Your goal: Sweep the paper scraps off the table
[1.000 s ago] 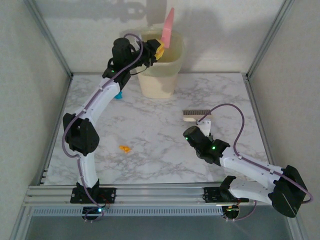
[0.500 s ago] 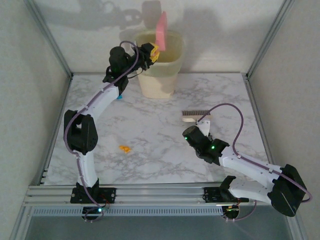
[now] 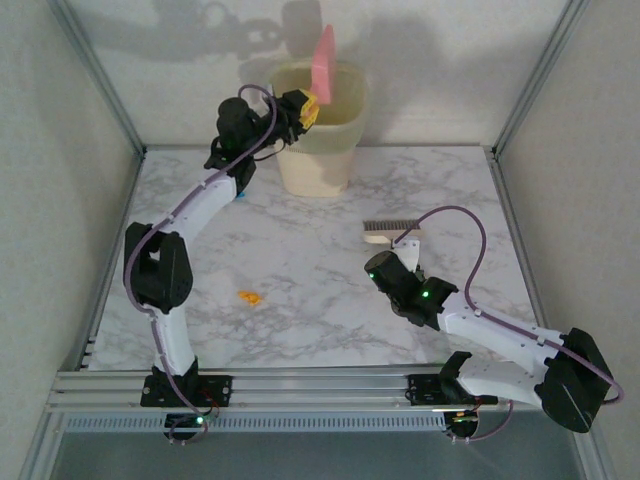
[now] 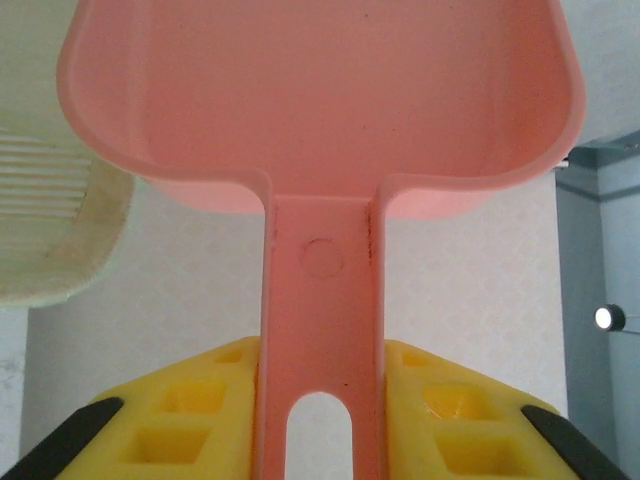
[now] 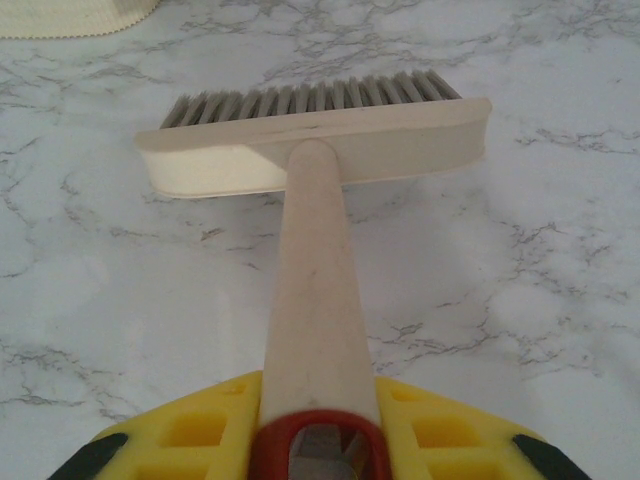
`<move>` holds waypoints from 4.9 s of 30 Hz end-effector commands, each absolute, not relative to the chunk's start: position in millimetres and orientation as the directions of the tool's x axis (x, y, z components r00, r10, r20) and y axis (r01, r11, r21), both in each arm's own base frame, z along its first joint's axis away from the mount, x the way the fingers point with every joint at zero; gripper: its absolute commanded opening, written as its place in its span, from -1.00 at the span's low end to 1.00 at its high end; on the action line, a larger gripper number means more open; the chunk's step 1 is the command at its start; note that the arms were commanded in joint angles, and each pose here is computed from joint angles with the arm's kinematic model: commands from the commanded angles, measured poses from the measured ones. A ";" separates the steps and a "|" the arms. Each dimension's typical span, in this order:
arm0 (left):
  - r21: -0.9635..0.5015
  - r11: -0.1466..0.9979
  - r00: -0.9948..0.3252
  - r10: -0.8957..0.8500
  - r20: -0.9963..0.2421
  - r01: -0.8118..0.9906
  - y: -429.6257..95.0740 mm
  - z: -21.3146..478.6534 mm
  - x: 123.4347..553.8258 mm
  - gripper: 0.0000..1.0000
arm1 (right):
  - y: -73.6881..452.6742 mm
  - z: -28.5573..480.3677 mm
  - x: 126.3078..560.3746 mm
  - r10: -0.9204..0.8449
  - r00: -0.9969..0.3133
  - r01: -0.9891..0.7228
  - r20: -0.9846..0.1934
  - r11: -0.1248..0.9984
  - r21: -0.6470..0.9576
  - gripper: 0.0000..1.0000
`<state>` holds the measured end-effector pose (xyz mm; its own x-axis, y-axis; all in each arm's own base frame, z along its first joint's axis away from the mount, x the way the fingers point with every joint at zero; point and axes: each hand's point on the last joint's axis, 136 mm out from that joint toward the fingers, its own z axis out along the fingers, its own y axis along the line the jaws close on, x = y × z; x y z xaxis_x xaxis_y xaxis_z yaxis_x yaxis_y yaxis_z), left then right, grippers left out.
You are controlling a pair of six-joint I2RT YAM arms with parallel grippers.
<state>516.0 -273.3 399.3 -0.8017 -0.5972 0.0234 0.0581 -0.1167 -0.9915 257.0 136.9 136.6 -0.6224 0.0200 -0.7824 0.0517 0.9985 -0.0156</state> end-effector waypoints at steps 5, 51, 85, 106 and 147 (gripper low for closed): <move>-0.957 -0.008 -0.768 -0.598 -0.228 0.291 -279.8 462.5 447.3 -1.00 | 138.9 153.7 266.0 0.052 -0.577 0.071 -0.815 0.997 0.014 -1.00; -0.388 0.921 -0.495 -0.350 -0.796 -0.027 -102.2 253.1 248.3 -1.00 | 379.4 150.5 148.1 -0.518 -0.331 -0.893 -0.788 0.442 0.084 -1.00; -0.572 0.820 -0.322 -0.540 -0.777 0.004 -118.7 239.2 279.8 -1.00 | 270.2 168.0 210.0 -0.308 -0.566 -0.574 -0.764 0.813 0.097 -1.00; -0.616 0.778 -0.140 -0.629 -0.765 -0.126 -67.2 249.3 262.4 -1.00 | 519.5 170.2 202.0 -0.263 -0.445 -0.805 -0.856 0.536 0.254 -1.00; -0.637 0.740 -0.091 -0.664 -0.742 -0.214 -49.7 232.0 259.3 -1.00 | 423.8 85.4 200.2 -0.498 -0.454 -0.728 -0.738 0.685 -0.014 -1.00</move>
